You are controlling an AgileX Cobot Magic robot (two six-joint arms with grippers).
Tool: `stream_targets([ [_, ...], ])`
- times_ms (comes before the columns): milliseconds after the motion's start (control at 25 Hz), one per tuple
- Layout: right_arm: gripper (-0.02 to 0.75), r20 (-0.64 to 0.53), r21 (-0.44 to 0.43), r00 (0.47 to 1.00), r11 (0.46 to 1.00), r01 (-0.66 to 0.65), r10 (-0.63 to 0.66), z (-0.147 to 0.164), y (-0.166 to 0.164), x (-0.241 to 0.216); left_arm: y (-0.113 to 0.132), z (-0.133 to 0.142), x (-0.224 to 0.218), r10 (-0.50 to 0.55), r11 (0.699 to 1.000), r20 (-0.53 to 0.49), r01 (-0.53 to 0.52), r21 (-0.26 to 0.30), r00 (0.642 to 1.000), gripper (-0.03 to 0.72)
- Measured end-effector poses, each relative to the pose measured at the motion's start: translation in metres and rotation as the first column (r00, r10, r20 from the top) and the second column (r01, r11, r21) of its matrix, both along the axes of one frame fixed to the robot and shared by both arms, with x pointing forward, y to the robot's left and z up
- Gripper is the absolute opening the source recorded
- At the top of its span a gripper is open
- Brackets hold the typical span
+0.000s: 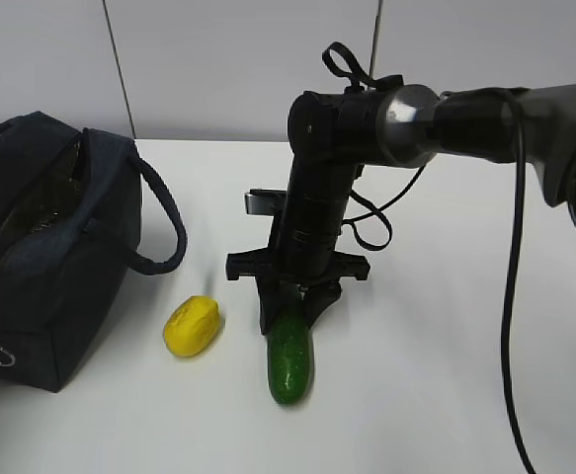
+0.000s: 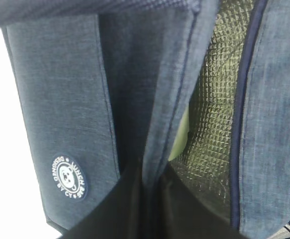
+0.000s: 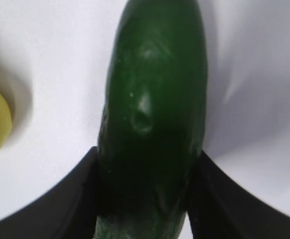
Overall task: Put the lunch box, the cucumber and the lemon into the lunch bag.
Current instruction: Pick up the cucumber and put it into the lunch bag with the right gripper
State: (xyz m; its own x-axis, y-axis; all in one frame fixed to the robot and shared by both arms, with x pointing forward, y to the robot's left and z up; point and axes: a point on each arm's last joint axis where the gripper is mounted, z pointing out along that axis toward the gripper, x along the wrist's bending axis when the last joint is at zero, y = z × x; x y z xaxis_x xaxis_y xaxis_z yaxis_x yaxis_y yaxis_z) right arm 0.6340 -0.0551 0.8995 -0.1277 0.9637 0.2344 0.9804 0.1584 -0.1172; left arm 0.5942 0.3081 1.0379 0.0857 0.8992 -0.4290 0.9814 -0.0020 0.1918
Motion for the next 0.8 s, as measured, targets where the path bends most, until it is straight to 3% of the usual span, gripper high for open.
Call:
stream_targets([
  [320,0.358,0.064,0.042,0.998,0.999,-0.005,0.002,0.022,0.007,0.011,0.0,0.0,0.0,0.0,1.0,0.0,0.0,0.001,1.0,0.02],
  [560,0.357,0.152,0.133,0.988,0.991,-0.015,-0.005,0.07,0.012,0.014,0.0,0.0,0.0,0.0,1.0,0.0,0.0,0.001,1.0,0.02],
  [680,0.357,0.195,0.226,0.981,0.974,-0.032,-0.013,0.102,0.018,0.013,0.0,0.0,0.0,0.0,1.0,0.0,0.0,0.001,1.0,0.02],
  [800,0.357,0.211,0.382,0.977,0.922,-0.065,-0.018,0.131,0.03,0.011,0.0,0.0,0.0,0.0,1.0,0.0,0.0,0.001,1.0,0.02],
])
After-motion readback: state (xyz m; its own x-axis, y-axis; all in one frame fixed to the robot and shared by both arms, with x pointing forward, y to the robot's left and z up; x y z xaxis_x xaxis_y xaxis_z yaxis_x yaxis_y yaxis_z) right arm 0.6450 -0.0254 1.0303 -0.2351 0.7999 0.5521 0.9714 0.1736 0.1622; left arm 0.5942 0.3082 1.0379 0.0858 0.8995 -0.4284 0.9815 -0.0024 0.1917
